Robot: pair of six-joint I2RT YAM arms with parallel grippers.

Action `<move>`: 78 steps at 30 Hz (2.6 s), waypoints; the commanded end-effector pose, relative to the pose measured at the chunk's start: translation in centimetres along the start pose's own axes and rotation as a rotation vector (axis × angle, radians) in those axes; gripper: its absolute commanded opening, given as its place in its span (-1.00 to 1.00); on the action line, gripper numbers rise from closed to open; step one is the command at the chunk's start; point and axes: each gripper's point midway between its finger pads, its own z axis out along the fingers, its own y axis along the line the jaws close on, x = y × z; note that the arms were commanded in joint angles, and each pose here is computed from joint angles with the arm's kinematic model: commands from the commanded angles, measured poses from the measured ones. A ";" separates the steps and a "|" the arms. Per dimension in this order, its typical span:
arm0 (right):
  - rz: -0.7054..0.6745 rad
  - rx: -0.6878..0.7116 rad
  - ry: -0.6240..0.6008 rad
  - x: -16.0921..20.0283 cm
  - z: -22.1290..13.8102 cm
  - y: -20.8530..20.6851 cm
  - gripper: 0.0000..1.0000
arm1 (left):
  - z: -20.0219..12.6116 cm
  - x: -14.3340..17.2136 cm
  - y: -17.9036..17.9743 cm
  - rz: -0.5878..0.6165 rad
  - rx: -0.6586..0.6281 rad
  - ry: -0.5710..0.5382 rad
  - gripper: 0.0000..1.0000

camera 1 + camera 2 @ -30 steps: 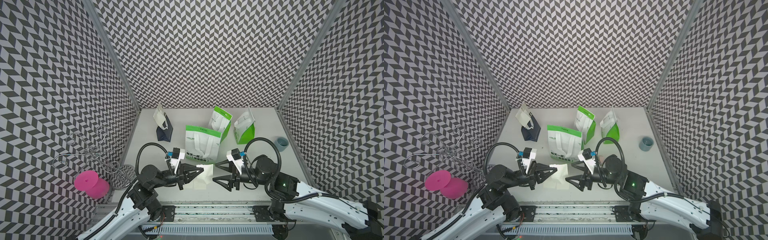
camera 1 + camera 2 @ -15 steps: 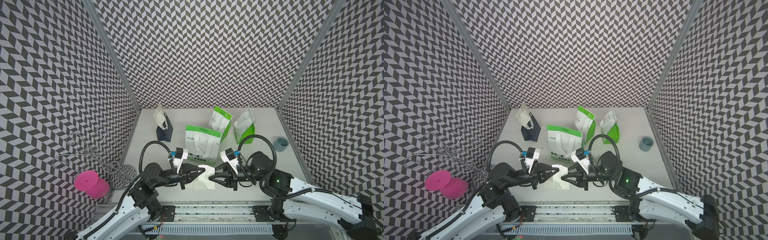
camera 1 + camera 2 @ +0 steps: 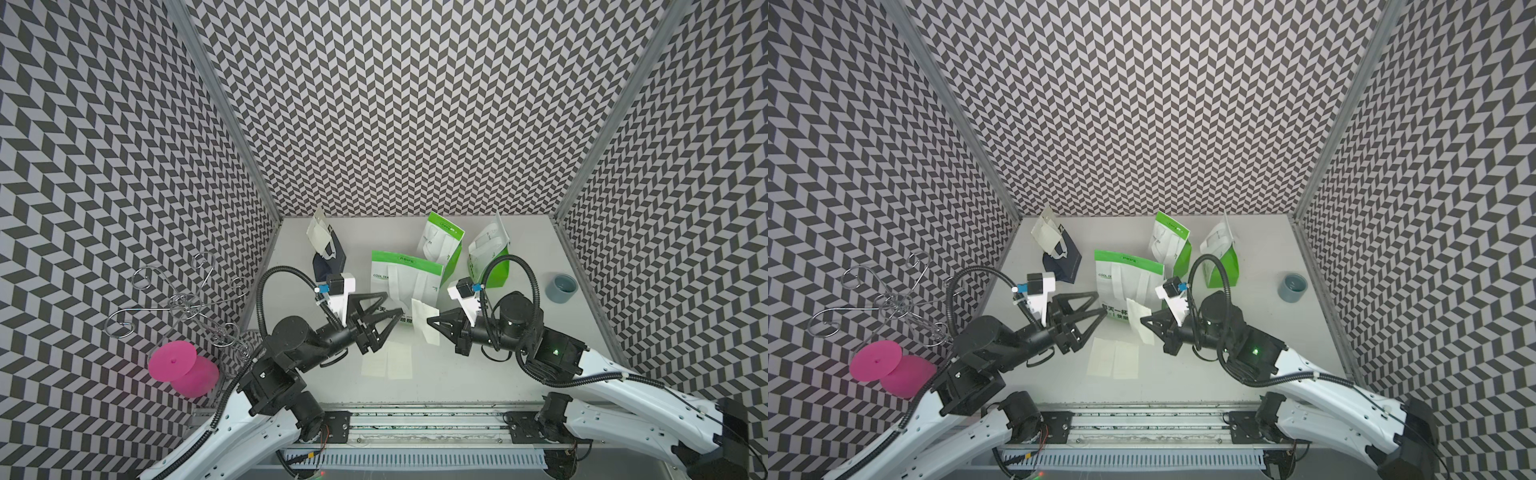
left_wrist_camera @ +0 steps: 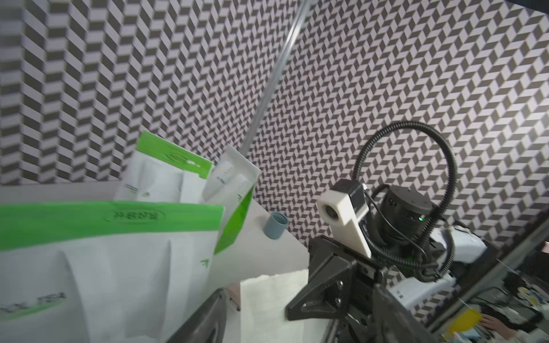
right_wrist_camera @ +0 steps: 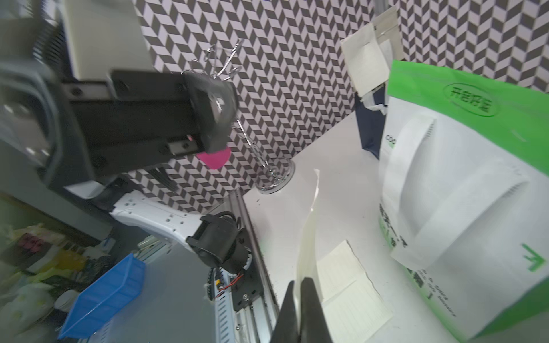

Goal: Staple the receipts to the bags
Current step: Pick up the receipt from the center of the board, then hold the receipt from the takeout bag.

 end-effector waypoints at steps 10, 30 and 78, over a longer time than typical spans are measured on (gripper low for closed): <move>-0.015 0.125 0.064 2.7 -1.0 -3.2 -1.00 | 7.1 -5.4 11.4 0.051 -0.220 0.021 0.58; -0.066 -0.071 -0.008 -4.8 3.4 -0.8 -1.00 | 11.8 -0.3 18.6 -0.044 -0.053 0.310 0.54; 0.067 0.189 -0.043 -4.9 4.1 -11.6 -1.00 | 15.8 5.0 11.7 0.196 0.373 0.510 0.42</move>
